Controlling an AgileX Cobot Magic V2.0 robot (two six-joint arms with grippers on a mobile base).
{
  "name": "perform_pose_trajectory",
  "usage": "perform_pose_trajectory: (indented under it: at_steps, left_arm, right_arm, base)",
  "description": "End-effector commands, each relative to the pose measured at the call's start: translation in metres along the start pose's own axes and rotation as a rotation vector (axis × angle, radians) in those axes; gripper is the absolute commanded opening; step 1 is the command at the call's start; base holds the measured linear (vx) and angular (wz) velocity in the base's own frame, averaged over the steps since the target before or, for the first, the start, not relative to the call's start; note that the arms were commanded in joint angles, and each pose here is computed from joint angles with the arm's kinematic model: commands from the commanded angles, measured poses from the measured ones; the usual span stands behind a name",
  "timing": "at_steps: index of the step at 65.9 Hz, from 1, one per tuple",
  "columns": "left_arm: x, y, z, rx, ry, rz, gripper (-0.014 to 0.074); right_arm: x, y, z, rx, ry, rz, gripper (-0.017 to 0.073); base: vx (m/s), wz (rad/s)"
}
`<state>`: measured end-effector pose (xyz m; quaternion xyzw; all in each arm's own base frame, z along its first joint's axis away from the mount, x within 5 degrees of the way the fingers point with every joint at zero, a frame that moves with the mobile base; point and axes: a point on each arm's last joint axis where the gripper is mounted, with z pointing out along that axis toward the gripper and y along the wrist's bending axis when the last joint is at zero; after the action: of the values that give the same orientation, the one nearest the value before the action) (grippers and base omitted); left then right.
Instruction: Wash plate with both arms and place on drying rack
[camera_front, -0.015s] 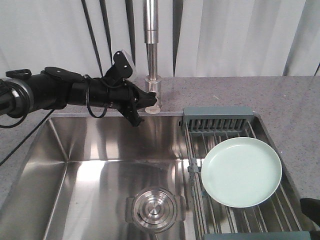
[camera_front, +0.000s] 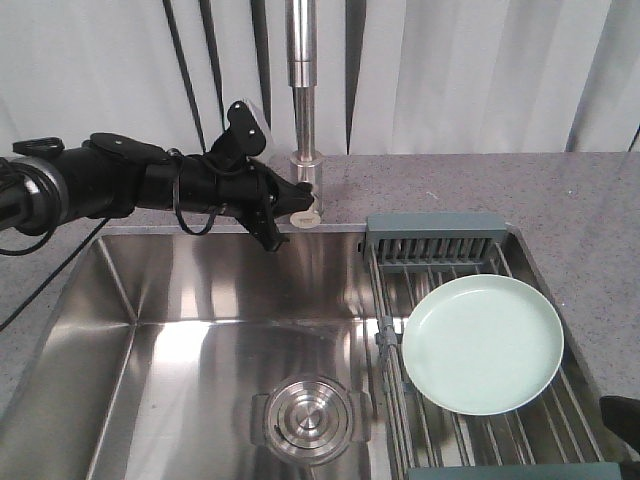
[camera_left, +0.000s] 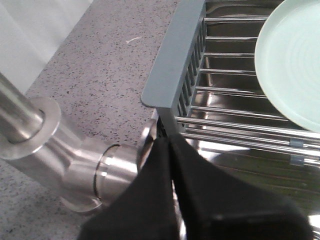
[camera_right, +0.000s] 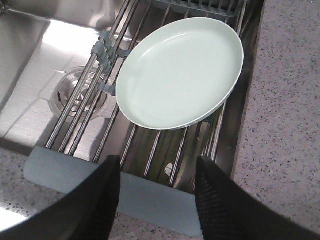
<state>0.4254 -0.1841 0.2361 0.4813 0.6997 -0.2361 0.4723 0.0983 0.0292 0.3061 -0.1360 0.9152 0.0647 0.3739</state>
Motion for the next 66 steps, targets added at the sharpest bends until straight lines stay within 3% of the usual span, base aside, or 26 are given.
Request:
perform_pose_trajectory:
  at_steps: [1,15,33,40,46,66]
  left_arm:
    - [-0.042,0.011,-0.021,-0.129,-0.103,0.015,-0.0008]
    - [-0.061,0.018,-0.028,-0.16,-0.149,0.043,-0.0008]
    - [-0.082,0.005,-0.049,-0.091,-0.142,-0.037,-0.0007]
    - [-0.09,0.0,-0.063,-0.108,-0.083,-0.074,-0.0007]
    - [-0.096,-0.002,-0.079,-0.158,-0.019,-0.098,-0.0007]
    - [-0.101,-0.002,-0.129,-0.439,0.208,-0.307,-0.0007]
  right_arm:
    - [-0.01,0.0,-0.005,0.006,-0.068,-0.011,0.0351]
    - [-0.009,0.0,-0.005,0.005,-0.064,-0.011,0.0351]
    - [-0.009,0.0,-0.005,0.005,-0.063,-0.011,0.0351]
    - [-0.009,0.0,-0.005,0.005,-0.063,-0.011,0.0351]
    - [-0.009,0.0,-0.005,0.005,-0.063,-0.011,0.0351]
    - [-0.009,0.0,-0.005,0.005,-0.063,-0.011,0.0351]
  base:
    - [0.0,0.0]
    - [0.0,0.0]
    - [0.0,0.0]
    - [0.0,0.0]
    - [0.0,0.0]
    - [0.0,0.0]
